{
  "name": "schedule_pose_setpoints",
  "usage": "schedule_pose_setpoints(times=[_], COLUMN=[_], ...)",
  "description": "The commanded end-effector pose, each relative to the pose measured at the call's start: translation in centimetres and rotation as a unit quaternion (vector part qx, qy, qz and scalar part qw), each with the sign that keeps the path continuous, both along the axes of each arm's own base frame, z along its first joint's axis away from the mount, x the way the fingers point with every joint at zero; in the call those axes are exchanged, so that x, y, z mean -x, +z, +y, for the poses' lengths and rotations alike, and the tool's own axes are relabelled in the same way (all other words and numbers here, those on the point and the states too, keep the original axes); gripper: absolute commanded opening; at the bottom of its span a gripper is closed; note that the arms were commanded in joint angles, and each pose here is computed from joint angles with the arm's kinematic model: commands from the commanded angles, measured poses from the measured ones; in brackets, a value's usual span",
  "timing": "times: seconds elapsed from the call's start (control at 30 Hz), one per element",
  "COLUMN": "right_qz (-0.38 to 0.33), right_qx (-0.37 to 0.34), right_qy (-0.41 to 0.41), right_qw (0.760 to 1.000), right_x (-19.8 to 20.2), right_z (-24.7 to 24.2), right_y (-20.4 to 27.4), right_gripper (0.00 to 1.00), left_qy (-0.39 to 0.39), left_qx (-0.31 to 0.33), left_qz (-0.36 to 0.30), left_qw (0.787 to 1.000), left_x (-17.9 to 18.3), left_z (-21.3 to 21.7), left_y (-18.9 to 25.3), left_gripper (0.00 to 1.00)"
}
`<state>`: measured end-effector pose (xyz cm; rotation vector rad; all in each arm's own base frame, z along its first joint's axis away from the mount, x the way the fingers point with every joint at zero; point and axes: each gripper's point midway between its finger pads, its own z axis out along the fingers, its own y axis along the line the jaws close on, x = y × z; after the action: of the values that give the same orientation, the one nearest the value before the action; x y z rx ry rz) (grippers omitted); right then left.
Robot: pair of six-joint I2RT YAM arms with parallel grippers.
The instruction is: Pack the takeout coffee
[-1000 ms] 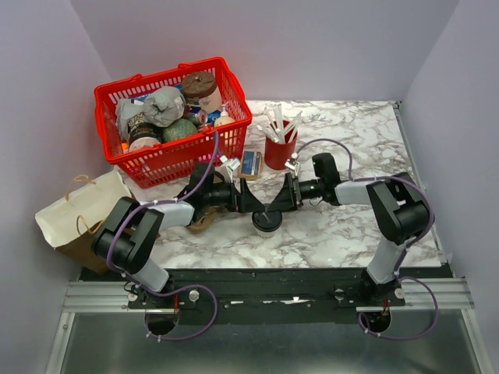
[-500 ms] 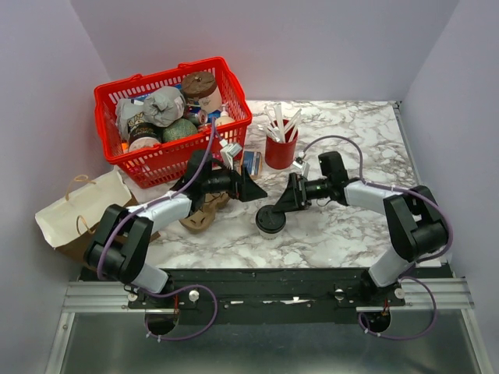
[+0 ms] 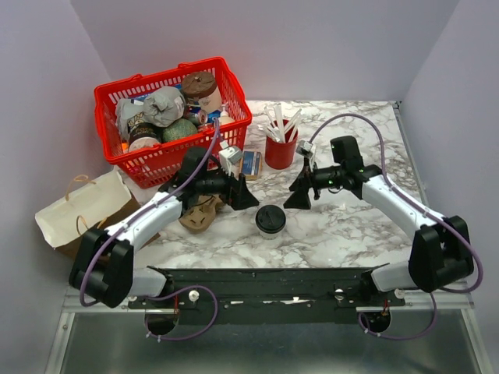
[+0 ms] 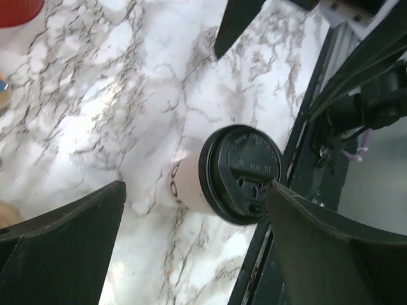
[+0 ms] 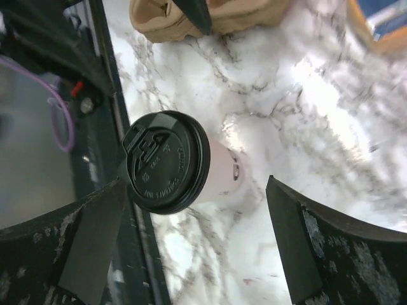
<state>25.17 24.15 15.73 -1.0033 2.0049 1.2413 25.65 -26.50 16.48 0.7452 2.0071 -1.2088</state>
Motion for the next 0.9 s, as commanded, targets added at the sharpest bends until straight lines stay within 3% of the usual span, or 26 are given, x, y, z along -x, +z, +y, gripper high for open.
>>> schedule_pose_setpoints(times=[0.0, 0.1, 0.13, 0.27, 0.43, 0.57, 0.87], right_qz=[-0.184, -0.243, -0.285, -0.284, -0.305, -0.297, -0.274], right_qx=[0.042, 0.059, 0.062, 0.087, 0.114, 0.122, 0.12], right_qy=[0.095, 0.151, 0.179, 0.281, 0.352, 0.381, 0.394], right_qw=[0.977, 0.956, 0.939, 0.913, 0.878, 0.867, 0.869], right_x=[0.3, 0.6, 0.2, 2.5, 3.1, 3.5, 3.9], right_z=[-0.2, 0.7, 1.2, 2.2, 2.4, 3.1, 4.5], right_y=[2.1, 2.4, 3.2, 1.4, -0.2, -0.7, -1.2], right_gripper=[1.0, 1.0, 1.0, 1.0, 1.0, 1.0, 1.0], left_qy=[0.039, 0.068, 0.074, 0.106, 0.163, 0.169, 0.173], left_qx=[-0.052, -0.051, -0.051, -0.039, -0.017, -0.019, -0.01], left_qz=[-0.039, -0.049, -0.052, -0.084, -0.096, -0.103, -0.091], left_qw=[0.997, 0.995, 0.995, 0.99, 0.982, 0.98, 0.981], left_x=[-0.4, -1.2, -1.4, -2.8, -5.4, -5.7, -5.3], left_z=[2.8, 4.3, 4.6, 5.8, 8.4, 8.8, 8.7], left_y=[0.7, 2.0, 2.3, 4.5, 6.0, 6.4, 6.0], left_gripper=[0.98, 0.98, 0.98, 0.98, 0.98, 0.98, 0.98])
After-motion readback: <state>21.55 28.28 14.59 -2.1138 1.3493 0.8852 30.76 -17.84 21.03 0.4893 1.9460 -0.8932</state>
